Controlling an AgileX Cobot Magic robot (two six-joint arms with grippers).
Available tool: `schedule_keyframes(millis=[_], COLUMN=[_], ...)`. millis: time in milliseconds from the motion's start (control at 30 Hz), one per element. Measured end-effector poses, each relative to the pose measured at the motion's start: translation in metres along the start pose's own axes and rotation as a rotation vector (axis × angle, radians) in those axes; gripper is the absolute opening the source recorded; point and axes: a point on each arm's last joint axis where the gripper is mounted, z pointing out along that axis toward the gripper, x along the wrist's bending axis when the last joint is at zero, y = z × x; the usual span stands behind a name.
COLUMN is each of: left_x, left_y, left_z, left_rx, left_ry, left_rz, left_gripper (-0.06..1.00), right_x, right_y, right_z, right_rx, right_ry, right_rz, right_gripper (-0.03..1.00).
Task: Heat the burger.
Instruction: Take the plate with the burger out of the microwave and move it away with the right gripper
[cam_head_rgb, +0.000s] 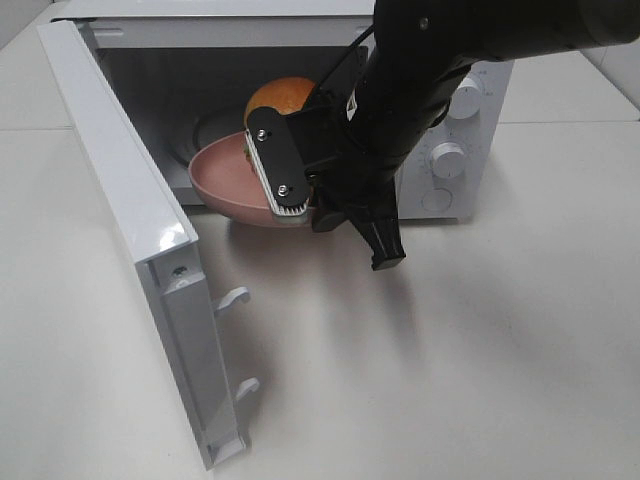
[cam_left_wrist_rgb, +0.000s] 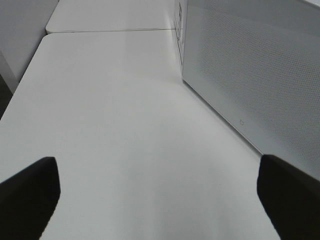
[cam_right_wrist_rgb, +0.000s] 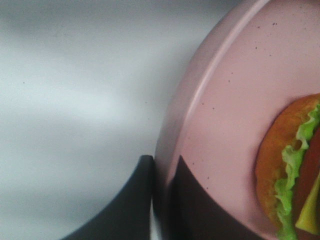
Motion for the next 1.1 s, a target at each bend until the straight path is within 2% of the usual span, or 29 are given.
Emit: schedule_keyframes(millis=[200,633,1100], left_x=[0.000,0.000,0.000], left_y=[0.000,0.000,0.000], left_z=[0.000,0.000,0.000], left_rx=[0.000,0.000,0.000], left_ry=[0.000,0.000,0.000], left_rz=[0.000,0.000,0.000], left_gripper=[1.00,1.00,1.00], right_x=[0.007,0.026,0.069], right_y=[-0.001,-0.006,-0.023], right_z=[-0.016,-0.034,-0.081], right_rx=[-0.011,0.011,0.005], right_ry=[-0.101,-0.116,-0.205], right_rz=[-0.040,-0.030,-0.017], right_gripper=[0.05,0.05,0.05])
